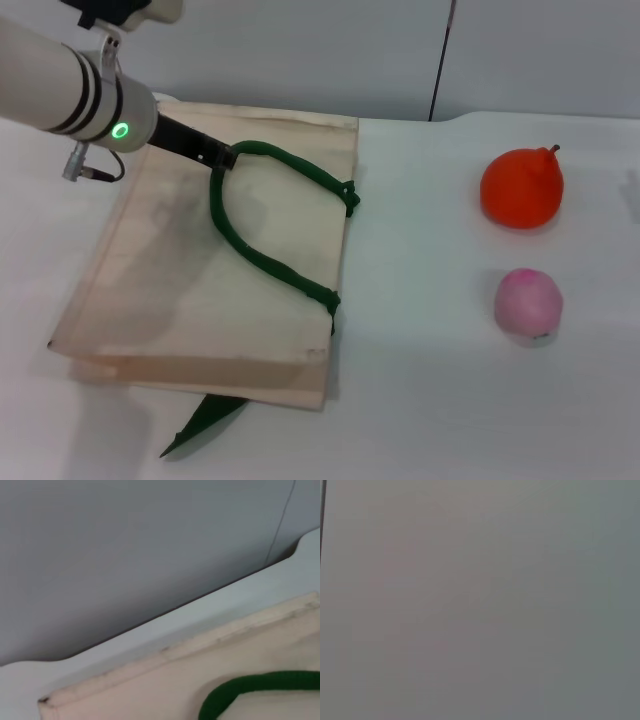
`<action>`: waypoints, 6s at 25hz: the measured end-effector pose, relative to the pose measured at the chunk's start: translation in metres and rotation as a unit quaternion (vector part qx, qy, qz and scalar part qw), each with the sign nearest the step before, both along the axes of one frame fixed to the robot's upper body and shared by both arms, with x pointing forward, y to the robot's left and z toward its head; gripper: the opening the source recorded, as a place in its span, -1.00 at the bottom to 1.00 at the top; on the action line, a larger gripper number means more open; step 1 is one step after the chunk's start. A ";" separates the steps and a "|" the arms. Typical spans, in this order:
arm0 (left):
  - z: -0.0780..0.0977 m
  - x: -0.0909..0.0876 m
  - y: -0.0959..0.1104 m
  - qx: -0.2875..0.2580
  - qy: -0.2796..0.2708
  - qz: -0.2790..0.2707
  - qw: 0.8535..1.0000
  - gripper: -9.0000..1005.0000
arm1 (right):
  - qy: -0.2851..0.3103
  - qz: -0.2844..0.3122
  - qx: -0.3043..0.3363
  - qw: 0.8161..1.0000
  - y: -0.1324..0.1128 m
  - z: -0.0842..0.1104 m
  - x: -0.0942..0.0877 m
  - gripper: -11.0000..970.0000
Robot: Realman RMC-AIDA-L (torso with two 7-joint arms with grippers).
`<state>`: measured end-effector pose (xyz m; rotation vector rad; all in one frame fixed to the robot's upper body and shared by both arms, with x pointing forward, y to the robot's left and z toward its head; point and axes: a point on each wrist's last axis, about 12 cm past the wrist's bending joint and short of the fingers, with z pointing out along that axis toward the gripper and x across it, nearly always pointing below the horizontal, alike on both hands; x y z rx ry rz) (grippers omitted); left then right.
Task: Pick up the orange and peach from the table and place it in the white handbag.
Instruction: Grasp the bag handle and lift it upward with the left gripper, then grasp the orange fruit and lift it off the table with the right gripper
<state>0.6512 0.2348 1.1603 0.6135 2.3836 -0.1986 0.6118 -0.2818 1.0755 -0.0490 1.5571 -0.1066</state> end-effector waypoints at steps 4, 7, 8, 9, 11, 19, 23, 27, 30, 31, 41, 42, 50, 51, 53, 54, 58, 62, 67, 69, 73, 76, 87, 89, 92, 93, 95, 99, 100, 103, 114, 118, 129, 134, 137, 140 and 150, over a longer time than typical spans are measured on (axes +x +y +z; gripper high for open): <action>-0.009 0.000 0.001 0.001 0.012 0.005 1.000 -0.24 | 0.000 0.000 0.000 1.000 0.000 0.000 0.000 0.75; -0.013 0.001 0.001 0.003 0.015 0.007 1.000 -0.23 | -0.002 0.002 0.001 1.000 0.001 0.001 0.000 0.75; -0.016 0.002 0.001 0.004 0.016 0.008 1.000 -0.23 | -0.003 0.003 0.002 1.000 0.002 0.002 0.001 0.75; -0.017 0.002 0.001 0.004 0.017 0.009 1.000 -0.23 | -0.003 0.003 0.002 1.000 0.002 0.002 0.001 0.75; -0.019 0.003 0.000 0.004 0.017 0.010 1.000 -0.23 | -0.003 0.005 0.002 1.000 0.003 0.002 0.000 0.75; -0.018 0.006 0.001 0.004 0.012 0.015 1.000 -0.23 | -0.009 0.010 0.006 1.000 0.007 0.005 0.002 0.75; -0.021 0.007 0.001 0.005 0.016 0.016 1.000 -0.23 | -0.010 0.011 0.006 1.000 0.007 0.006 0.002 0.75; -0.024 0.009 0.000 0.007 0.018 0.018 1.000 -0.23 | -0.012 0.012 0.007 1.000 0.008 0.006 0.002 0.75; -0.025 0.010 -0.001 0.008 0.015 0.018 1.000 -0.23 | -0.012 0.013 0.007 1.000 0.009 0.007 0.002 0.75; -0.025 0.010 -0.001 0.008 0.014 0.018 1.000 -0.23 | -0.012 0.013 0.007 1.000 0.009 0.007 0.002 0.75; -0.027 0.011 -0.004 0.009 0.015 0.019 1.000 -0.23 | -0.015 0.015 0.009 1.000 0.010 0.008 0.003 0.75; -0.029 0.011 -0.004 0.009 0.018 0.019 1.000 -0.23 | -0.015 0.016 0.009 1.000 0.011 0.008 0.003 0.75; -0.034 0.013 -0.007 0.011 0.025 0.018 0.999 -0.23 | -0.015 0.020 0.008 1.000 0.013 0.008 0.002 0.75; -0.035 0.013 -0.007 0.011 0.024 0.019 0.999 -0.23 | -0.015 0.020 0.008 1.000 0.013 0.008 0.002 0.75; -0.035 0.013 -0.006 0.011 0.023 0.021 0.999 -0.23 | -0.014 0.019 0.008 1.000 0.012 0.008 0.002 0.75; -0.035 0.013 -0.006 0.011 0.022 0.021 0.999 -0.23 | -0.014 0.019 0.008 1.000 0.012 0.007 0.002 0.75; -0.038 0.012 -0.005 0.008 0.023 0.027 0.999 -0.23 | -0.014 0.019 0.008 1.000 0.012 0.007 0.001 0.75; -0.041 0.013 -0.003 0.008 0.026 0.032 0.999 -0.23 | -0.015 0.020 0.009 1.000 0.013 0.008 0.002 0.75; -0.042 0.013 -0.004 0.011 0.024 0.030 0.999 -0.26 | -0.017 0.021 0.010 1.000 0.014 0.009 0.001 0.75; -0.041 0.014 -0.004 0.012 0.021 0.030 0.999 -0.52 | -0.017 0.021 0.010 1.000 0.014 0.009 0.001 0.75; -0.039 0.017 -0.003 0.012 0.005 0.035 0.999 -0.69 | -0.017 0.021 0.010 1.000 0.014 0.009 0.001 0.75; -0.036 0.018 -0.003 0.012 -0.003 0.034 0.999 -0.72 | -0.017 0.021 0.010 1.000 0.013 0.009 0.002 0.75; 0.036 -0.003 -0.011 0.002 -0.105 -0.022 0.994 -0.72 | 0.029 0.039 0.010 0.999 0.021 0.003 -0.002 0.76; 0.052 -0.012 -0.013 -0.003 -0.122 -0.030 0.992 -0.72 | 0.043 0.042 0.006 0.998 0.021 0.001 -0.002 0.76; 0.081 -0.027 -0.018 -0.005 -0.147 -0.044 0.988 -0.73 | 0.049 0.044 -0.014 0.998 0.022 0.000 -0.004 0.76; 0.089 -0.031 -0.019 -0.005 -0.152 -0.047 0.987 -0.73 | 0.053 0.046 -0.020 0.997 0.022 -0.001 -0.007 0.77; 0.102 -0.040 -0.020 -0.004 -0.164 -0.053 0.985 -0.73 | 0.065 0.053 -0.025 0.996 0.025 -0.001 -0.012 0.77; 0.128 -0.059 -0.019 0.011 -0.196 -0.056 0.979 -0.73 | 0.101 0.075 -0.019 0.992 0.029 0.003 -0.020 0.77; 0.133 -0.063 -0.018 0.017 -0.202 -0.054 0.978 -0.73 | 0.107 0.080 -0.019 0.991 0.030 0.005 -0.022 0.77; 0.147 -0.072 -0.016 0.034 -0.217 -0.046 0.974 -0.73 | 0.128 0.107 -0.021 0.986 0.038 0.014 -0.029 0.77; 0.168 -0.085 -0.013 0.050 -0.231 -0.042 0.971 -0.73 | 0.181 0.187 -0.014 0.966 0.060 0.039 -0.038 0.80; 0.172 -0.084 -0.017 0.051 -0.233 -0.049 0.970 -0.73 | 0.213 0.173 -0.008 0.962 0.046 0.033 -0.032 0.81; 0.175 -0.085 -0.022 0.053 -0.232 -0.058 0.969 -0.73 | 0.293 0.176 0.010 0.940 0.030 0.026 -0.019 0.84; 0.179 -0.084 -0.026 0.056 -0.235 -0.062 0.968 -0.73 | 0.296 0.190 0.013 0.936 0.038 0.028 -0.014 0.84; 0.181 -0.084 -0.027 0.057 -0.236 -0.065 0.968 -0.73 | 0.302 0.194 0.010 0.933 0.043 0.026 -0.009 0.84; 0.182 -0.084 -0.030 0.058 -0.236 -0.069 0.968 -0.73 | 0.309 0.195 0.007 0.931 0.047 0.023 -0.003 0.84; 0.185 -0.084 -0.032 0.054 -0.239 -0.070 0.967 -0.73 | 0.326 0.187 0.007 0.927 0.044 0.013 0.003 0.84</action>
